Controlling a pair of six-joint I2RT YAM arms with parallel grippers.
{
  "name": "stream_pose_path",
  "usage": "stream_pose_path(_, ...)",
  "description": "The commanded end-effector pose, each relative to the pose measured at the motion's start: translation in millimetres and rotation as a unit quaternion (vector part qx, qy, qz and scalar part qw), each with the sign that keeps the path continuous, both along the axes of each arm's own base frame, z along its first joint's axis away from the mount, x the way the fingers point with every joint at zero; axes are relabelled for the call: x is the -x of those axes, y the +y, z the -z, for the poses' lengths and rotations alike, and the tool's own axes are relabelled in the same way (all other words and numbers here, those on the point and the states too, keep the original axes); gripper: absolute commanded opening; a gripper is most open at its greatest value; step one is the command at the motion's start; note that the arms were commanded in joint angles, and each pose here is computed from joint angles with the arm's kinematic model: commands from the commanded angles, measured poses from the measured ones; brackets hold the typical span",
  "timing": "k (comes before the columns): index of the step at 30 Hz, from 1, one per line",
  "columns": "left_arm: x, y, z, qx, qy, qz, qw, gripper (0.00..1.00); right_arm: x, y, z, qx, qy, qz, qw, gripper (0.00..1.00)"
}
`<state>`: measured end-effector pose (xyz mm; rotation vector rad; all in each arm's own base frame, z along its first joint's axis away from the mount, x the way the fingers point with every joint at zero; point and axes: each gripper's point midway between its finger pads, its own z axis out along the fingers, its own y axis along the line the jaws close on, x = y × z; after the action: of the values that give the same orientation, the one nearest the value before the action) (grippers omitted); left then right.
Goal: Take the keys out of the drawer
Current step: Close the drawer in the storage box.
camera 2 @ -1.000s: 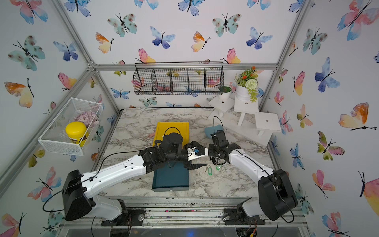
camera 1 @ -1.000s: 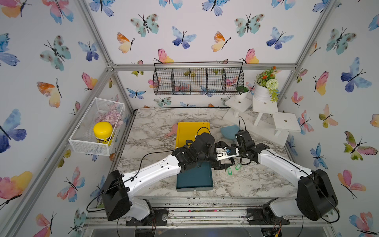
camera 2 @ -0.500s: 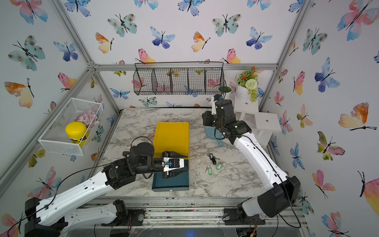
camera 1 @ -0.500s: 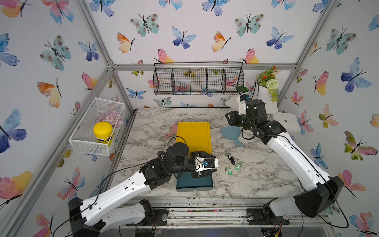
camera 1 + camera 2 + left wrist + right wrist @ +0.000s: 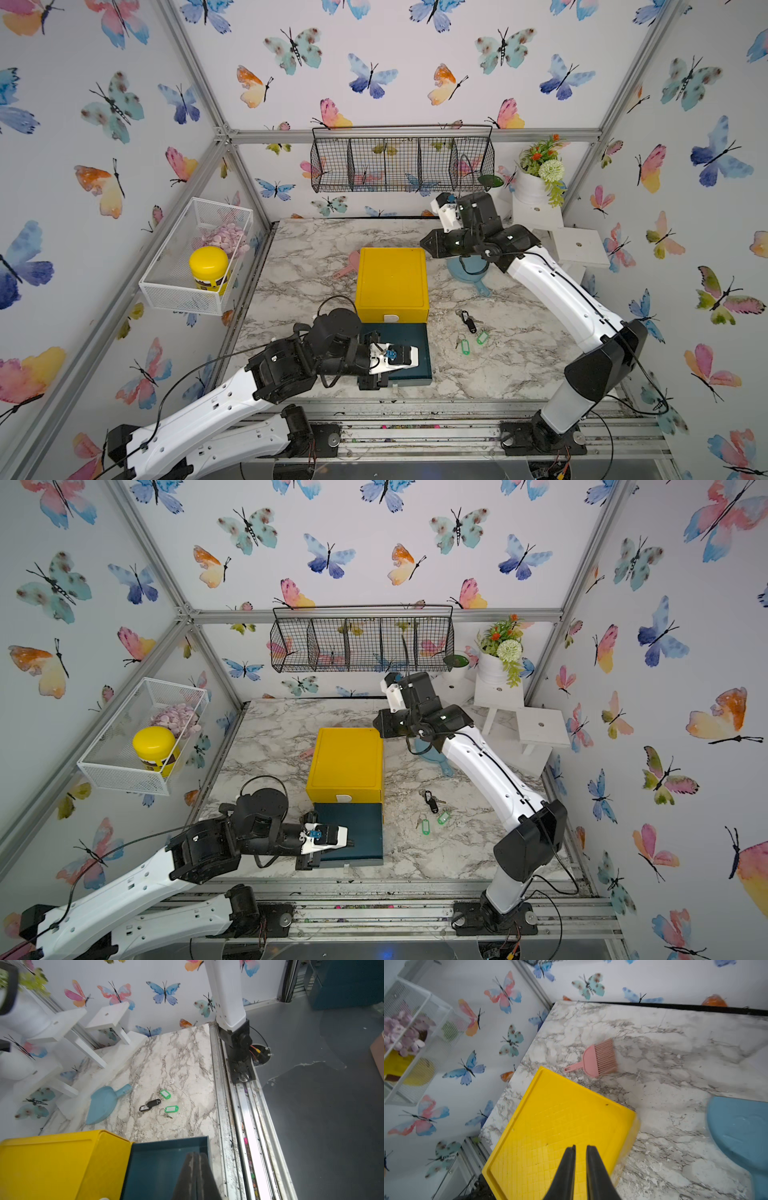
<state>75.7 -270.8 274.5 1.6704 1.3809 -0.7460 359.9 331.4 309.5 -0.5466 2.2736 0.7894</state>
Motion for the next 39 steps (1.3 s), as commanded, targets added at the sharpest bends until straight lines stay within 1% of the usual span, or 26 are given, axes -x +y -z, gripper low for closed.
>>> stream_pose_path(1,16,21,49,-0.086,0.022,0.011,0.996,0.06,23,17,22,0.051,0.020,-0.056,0.997,0.16)
stream_pose_path(4,17,28,71,-0.122,0.004,0.021,0.992,0.02,31,27,35,0.062,0.034,-0.068,0.995,0.16)
stream_pose_path(7,17,34,90,-0.148,-0.011,0.035,0.988,0.00,35,33,38,0.056,0.040,-0.071,0.995,0.15)
stream_pose_path(11,18,39,109,-0.171,-0.019,0.047,0.984,0.00,45,39,46,0.054,0.049,-0.087,0.994,0.15)
stream_pose_path(14,18,43,120,-0.184,-0.025,0.050,0.981,0.00,49,38,62,0.076,0.067,-0.088,0.991,0.14)
stream_pose_path(18,11,53,138,-0.217,-0.041,0.036,0.975,0.00,50,32,86,0.104,0.095,-0.075,0.987,0.14)
stream_pose_path(21,-1,57,144,-0.236,-0.060,0.012,0.970,0.00,50,27,102,0.130,0.115,-0.065,0.983,0.14)
stream_pose_path(24,-11,56,144,-0.239,-0.079,-0.005,0.968,0.00,52,24,115,0.153,0.125,-0.059,0.979,0.14)
stream_pose_path(27,-17,52,143,-0.229,-0.091,-0.017,0.969,0.00,54,22,120,0.164,0.133,-0.054,0.976,0.15)
stream_pose_path(34,-27,49,152,-0.224,-0.108,-0.035,0.968,0.00,57,24,123,0.168,0.141,-0.057,0.974,0.16)
stream_pose_path(39,-41,41,142,-0.194,-0.123,-0.073,0.970,0.00,54,28,119,0.161,0.137,-0.056,0.976,0.16)
